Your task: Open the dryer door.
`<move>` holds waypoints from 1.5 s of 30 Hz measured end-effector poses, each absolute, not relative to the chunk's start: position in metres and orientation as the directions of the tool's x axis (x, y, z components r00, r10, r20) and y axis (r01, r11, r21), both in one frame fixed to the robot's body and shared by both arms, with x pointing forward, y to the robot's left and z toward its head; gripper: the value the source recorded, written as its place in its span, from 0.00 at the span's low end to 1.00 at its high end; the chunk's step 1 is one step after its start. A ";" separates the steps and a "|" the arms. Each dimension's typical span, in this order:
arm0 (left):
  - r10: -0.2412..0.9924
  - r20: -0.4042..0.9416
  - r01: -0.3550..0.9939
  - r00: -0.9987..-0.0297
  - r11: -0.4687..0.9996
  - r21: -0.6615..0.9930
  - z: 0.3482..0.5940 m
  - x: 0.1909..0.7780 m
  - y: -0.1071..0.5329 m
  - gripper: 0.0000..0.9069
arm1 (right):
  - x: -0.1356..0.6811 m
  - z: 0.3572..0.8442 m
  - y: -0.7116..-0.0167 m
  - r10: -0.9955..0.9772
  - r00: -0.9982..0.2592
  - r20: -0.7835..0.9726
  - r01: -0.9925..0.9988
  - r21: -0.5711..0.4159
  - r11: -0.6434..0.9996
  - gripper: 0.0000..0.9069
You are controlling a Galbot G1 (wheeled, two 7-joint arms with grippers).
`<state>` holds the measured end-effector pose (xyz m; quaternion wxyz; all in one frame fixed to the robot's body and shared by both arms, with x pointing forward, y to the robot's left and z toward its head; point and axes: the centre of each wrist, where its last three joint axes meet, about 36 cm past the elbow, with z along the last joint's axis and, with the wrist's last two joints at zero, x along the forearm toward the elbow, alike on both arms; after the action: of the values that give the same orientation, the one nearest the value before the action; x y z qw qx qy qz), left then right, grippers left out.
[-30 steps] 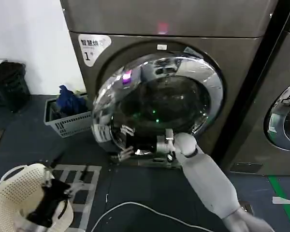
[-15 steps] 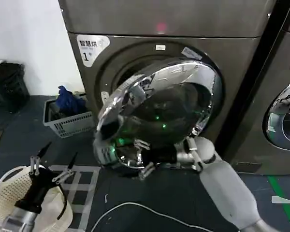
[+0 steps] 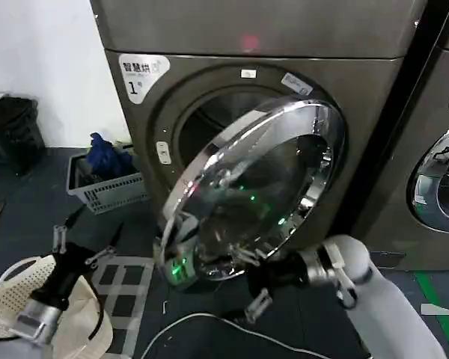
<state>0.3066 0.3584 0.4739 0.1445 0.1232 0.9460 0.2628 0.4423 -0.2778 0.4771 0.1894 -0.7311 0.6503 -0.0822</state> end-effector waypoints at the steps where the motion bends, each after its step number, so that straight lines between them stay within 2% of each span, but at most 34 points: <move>1: 0.325 -0.207 0.171 -0.923 0.828 0.535 0.474 0.309 0.356 1.00 | 0.433 0.476 -0.285 -0.984 0.100 -0.147 -0.922 -0.385 -0.036 1.00; 7: 0.447 -0.206 0.274 -0.871 0.789 0.550 0.469 0.328 0.334 1.00 | 0.375 0.473 -0.342 -0.946 -0.220 -0.237 -0.870 -0.392 0.300 1.00; 11: 0.487 -0.217 0.317 -0.846 0.786 0.530 0.465 0.342 0.325 1.00 | 0.324 0.468 -0.389 -0.815 -0.491 -0.307 -0.710 -0.400 0.579 1.00; 17: 0.577 -0.224 0.385 -0.786 0.739 0.553 0.461 0.366 0.310 1.00 | 0.252 0.474 -0.442 -0.414 -0.856 -0.311 -0.286 -0.383 0.878 1.00; 20: 0.634 -0.209 0.442 -0.744 0.703 0.557 0.453 0.375 0.290 1.00 | 0.223 0.485 -0.470 -0.088 -0.942 -0.323 0.033 -0.350 0.936 1.00; 23: 0.681 -0.208 0.494 -0.702 0.676 0.547 0.448 0.383 0.268 1.00 | 0.196 0.493 -0.495 0.202 -0.924 -0.326 0.303 -0.298 0.905 1.00; 25: 0.705 -0.211 0.521 -0.677 0.662 0.539 0.445 0.388 0.256 1.00 | 0.178 0.494 -0.513 0.394 -0.867 -0.305 0.474 -0.258 0.842 1.00; 30: 0.745 -0.218 0.563 -0.631 0.633 0.531 0.443 0.400 0.235 1.00 | 0.134 0.495 -0.552 0.709 -0.660 -0.248 0.750 -0.273 0.603 1.00; 34: 0.773 -0.218 0.593 -0.596 0.607 0.529 0.441 0.407 0.220 1.00 | 0.089 0.492 -0.587 0.805 -0.528 -0.272 0.837 -0.326 0.439 1.00; 42: 0.825 -0.214 0.656 -0.524 0.551 0.516 0.433 0.423 0.183 1.00 | 0.011 0.496 -0.627 0.931 -0.251 -0.264 0.919 -0.368 0.143 1.00; 45: 0.846 -0.214 0.679 -0.489 0.523 0.514 0.432 0.430 0.165 1.00 | -0.010 0.497 -0.631 0.942 -0.197 -0.270 0.918 -0.389 0.081 1.00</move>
<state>0.4295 0.1653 0.4318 0.2255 0.4522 0.8431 0.1841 -0.0100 -0.6305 0.4972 -0.0255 0.6330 0.7346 -0.2431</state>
